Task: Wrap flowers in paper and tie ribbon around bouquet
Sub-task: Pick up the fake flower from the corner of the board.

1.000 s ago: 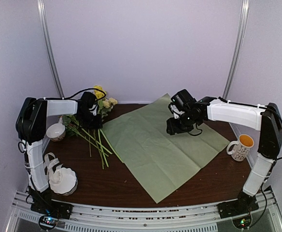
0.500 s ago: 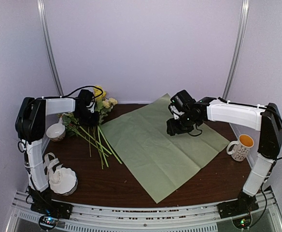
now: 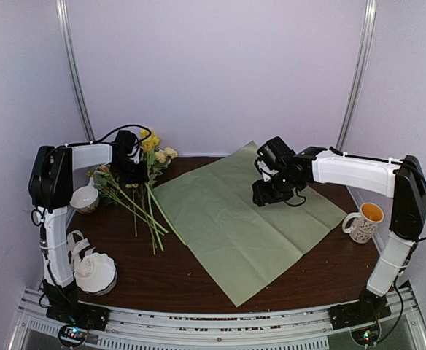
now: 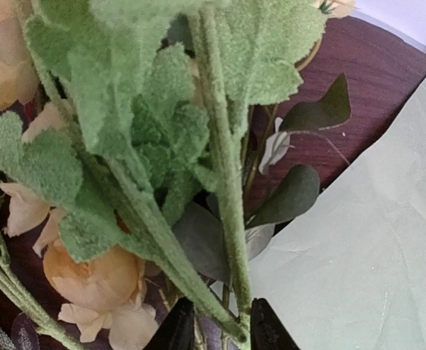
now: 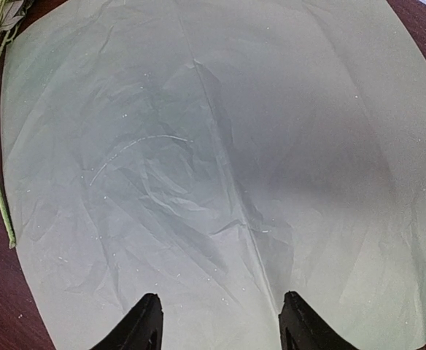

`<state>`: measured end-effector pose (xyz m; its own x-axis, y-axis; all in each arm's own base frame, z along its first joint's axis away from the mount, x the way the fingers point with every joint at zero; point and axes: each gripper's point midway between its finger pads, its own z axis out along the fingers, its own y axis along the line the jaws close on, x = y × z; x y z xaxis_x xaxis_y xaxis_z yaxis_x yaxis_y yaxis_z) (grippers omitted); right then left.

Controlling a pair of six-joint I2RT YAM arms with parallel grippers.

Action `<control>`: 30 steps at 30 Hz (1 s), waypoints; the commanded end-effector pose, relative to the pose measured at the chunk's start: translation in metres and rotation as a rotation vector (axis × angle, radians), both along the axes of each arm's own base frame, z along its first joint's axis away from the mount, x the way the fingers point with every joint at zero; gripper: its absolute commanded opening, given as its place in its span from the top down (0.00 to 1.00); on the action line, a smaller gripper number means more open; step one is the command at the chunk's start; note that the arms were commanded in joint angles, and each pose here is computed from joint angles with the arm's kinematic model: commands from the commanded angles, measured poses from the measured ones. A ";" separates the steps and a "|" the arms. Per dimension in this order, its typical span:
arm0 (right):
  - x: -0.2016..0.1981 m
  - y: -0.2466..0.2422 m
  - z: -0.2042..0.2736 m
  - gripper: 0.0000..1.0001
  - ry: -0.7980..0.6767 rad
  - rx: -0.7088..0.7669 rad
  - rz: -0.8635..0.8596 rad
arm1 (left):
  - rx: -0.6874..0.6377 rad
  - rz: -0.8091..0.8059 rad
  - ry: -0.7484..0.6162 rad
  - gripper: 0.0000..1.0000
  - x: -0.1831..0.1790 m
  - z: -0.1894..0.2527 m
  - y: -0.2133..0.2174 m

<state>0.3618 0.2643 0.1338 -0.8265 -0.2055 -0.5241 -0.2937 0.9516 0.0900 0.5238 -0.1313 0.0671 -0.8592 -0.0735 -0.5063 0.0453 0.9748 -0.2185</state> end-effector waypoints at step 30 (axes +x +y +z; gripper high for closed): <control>-0.011 -0.008 0.019 0.43 -0.041 -0.083 0.004 | -0.188 0.035 -0.237 1.00 0.003 0.088 0.012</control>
